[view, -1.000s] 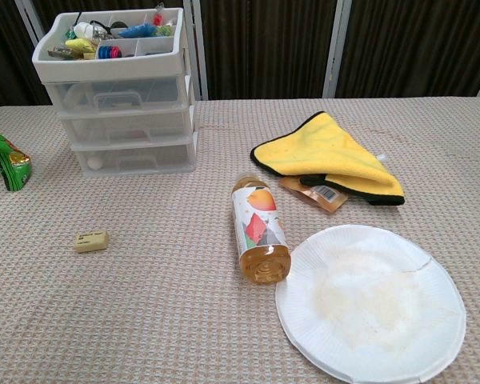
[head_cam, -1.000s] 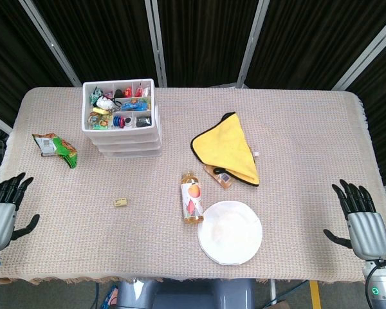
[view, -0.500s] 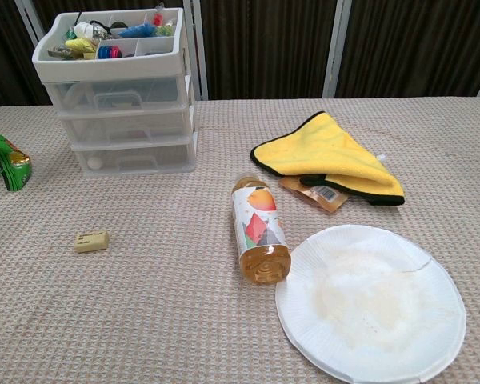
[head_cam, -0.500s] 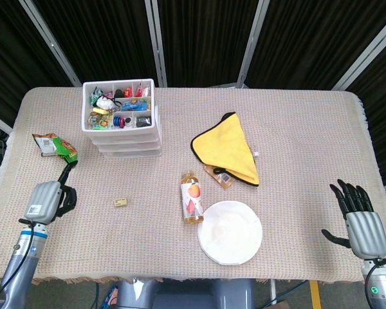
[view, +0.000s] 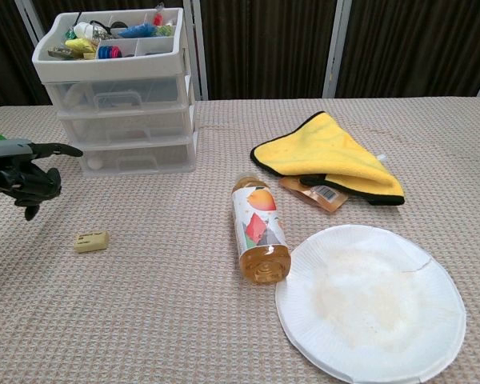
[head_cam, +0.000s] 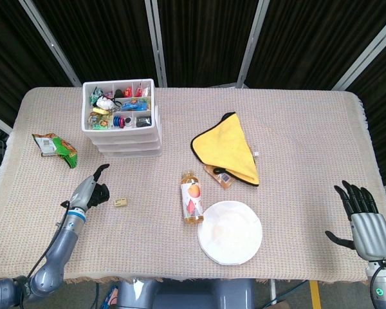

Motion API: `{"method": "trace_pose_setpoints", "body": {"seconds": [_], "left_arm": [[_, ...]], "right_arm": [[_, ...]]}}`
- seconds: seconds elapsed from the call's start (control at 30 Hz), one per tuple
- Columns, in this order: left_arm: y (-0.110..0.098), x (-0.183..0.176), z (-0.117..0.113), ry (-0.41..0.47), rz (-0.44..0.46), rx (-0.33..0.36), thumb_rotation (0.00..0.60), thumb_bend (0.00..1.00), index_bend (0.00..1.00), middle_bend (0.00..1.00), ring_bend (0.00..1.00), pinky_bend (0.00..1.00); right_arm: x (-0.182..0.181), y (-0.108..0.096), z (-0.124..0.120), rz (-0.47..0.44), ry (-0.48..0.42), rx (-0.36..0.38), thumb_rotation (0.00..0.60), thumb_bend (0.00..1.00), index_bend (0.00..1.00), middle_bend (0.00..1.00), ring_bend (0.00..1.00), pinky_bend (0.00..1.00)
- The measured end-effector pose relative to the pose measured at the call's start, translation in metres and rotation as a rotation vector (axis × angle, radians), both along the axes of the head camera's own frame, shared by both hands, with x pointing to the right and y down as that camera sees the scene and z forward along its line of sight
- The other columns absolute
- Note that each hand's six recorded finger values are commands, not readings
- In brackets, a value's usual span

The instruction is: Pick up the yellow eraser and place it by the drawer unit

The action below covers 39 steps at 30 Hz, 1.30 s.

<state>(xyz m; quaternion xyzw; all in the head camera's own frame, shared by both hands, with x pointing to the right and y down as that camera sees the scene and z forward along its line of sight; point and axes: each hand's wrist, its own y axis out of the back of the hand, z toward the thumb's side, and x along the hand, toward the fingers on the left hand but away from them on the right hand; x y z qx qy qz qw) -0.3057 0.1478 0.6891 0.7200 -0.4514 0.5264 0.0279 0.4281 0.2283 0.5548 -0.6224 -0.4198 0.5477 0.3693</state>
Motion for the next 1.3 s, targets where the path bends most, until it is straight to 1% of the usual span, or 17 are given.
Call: {"method": "trace_pose_setpoints", "body": {"seconds": [0.13,0.3,0.43,0.6,1.0,1.3], "left_arm": [[-0.009,0.014,0.014,0.04,-0.042,-0.052,0.6,1.0,0.08,0.93,0.87,0.67],[-0.022,0.03,0.024,0.079,-0.075,-0.067,0.6,1.0,0.09,0.93,0.87,0.67],[-0.026,0.034,0.031,0.088,-0.091,-0.079,0.6,1.0,0.09,0.93,0.87,0.67],[-0.026,0.041,0.042,0.111,-0.121,-0.11,0.6,1.0,0.09,0.93,0.87,0.67],[-0.035,0.051,0.053,0.154,-0.207,-0.092,0.6,1.0,0.09,0.93,0.87,0.67],[-0.036,0.058,0.061,0.201,-0.29,-0.125,0.6,1.0,0.09,0.93,0.87,0.67]], "right_arm": [[0.002,0.001,-0.001,0.008,0.001,0.0,0.6,0.0,0.08,0.0,0.0,0.0],[0.004,0.001,-0.002,0.017,0.003,-0.001,0.6,0.0,0.08,0.0,0.0,0.0],[0.005,0.002,-0.003,0.021,0.003,-0.001,0.6,0.0,0.08,0.0,0.0,0.0],[0.006,0.002,-0.003,0.024,0.002,-0.003,0.6,0.0,0.08,0.0,0.0,0.0],[0.005,0.001,-0.002,0.026,-0.01,-0.009,0.6,0.0,0.08,0.0,0.0,0.0],[0.004,0.001,-0.001,0.026,-0.016,-0.01,0.6,0.0,0.08,0.0,0.0,0.0]]}}
